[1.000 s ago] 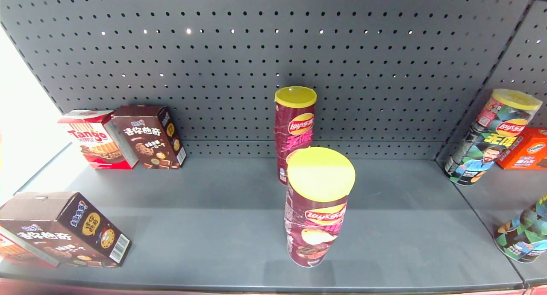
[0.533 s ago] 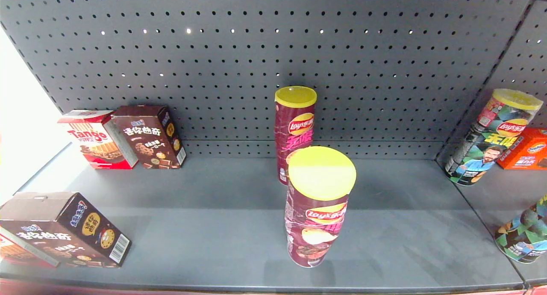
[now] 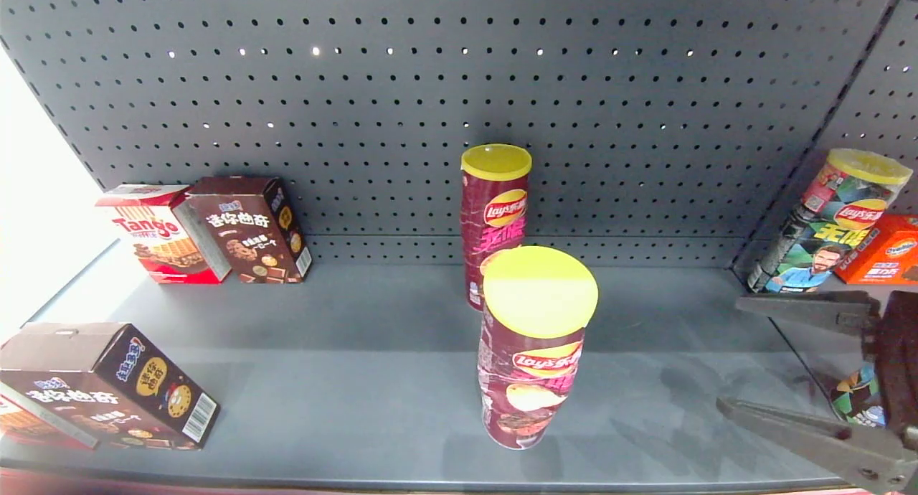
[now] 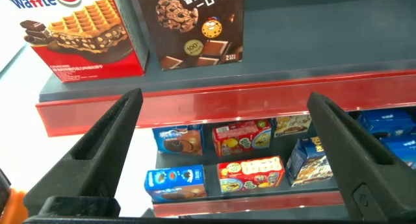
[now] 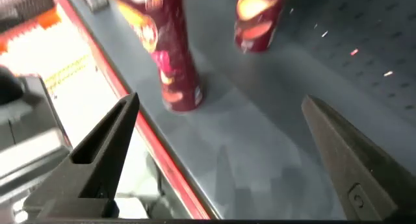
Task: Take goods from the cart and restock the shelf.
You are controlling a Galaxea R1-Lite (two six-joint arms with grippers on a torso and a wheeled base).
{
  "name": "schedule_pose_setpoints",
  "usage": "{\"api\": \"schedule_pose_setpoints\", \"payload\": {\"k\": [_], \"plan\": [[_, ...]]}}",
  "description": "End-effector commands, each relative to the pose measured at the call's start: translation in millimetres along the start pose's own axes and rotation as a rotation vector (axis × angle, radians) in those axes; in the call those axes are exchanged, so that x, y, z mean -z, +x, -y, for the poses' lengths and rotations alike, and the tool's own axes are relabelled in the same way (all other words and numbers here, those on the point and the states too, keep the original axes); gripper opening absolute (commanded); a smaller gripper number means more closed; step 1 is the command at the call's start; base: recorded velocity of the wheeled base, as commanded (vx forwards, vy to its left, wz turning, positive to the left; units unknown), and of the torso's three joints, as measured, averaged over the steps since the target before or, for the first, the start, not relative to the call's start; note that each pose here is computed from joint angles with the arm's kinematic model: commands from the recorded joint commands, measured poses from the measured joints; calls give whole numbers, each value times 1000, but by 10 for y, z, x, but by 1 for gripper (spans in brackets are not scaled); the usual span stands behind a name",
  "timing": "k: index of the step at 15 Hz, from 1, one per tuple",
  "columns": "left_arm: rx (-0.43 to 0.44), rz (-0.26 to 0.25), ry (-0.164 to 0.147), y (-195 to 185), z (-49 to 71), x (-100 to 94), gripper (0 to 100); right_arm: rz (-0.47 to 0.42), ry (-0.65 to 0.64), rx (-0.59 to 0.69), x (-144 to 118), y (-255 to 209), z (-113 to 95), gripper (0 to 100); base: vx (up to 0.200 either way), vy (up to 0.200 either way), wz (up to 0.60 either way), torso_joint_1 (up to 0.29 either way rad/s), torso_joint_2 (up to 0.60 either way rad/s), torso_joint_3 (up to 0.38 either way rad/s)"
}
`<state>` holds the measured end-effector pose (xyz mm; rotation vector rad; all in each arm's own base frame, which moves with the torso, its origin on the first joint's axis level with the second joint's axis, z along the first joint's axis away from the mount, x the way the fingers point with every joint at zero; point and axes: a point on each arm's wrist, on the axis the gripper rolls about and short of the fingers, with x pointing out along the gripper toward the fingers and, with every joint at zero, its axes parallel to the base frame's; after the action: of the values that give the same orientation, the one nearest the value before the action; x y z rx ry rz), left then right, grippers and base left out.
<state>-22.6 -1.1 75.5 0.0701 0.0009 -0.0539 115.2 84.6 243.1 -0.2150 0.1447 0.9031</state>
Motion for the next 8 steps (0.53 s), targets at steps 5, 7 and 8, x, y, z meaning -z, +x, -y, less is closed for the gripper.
{"api": "schedule_pose_setpoints", "payload": {"k": [5, 7, 8], "plan": [[-3, -4, 3, 3, -1, -1, 100, -162, 23, -11, 234, 361, 51, 100, 0, 0, 0, 0, 0, 0], [-5, -2, 5, 1, -1, 0, 100, -195, 22, -22, 278, 457, 63, 100, 0, 0, 0, 0, 0, 0], [-5, -2, 3, 1, -1, 0, 100, -208, 21, -25, 293, 497, 70, 100, 0, 0, 0, 0, 0, 0]]}}
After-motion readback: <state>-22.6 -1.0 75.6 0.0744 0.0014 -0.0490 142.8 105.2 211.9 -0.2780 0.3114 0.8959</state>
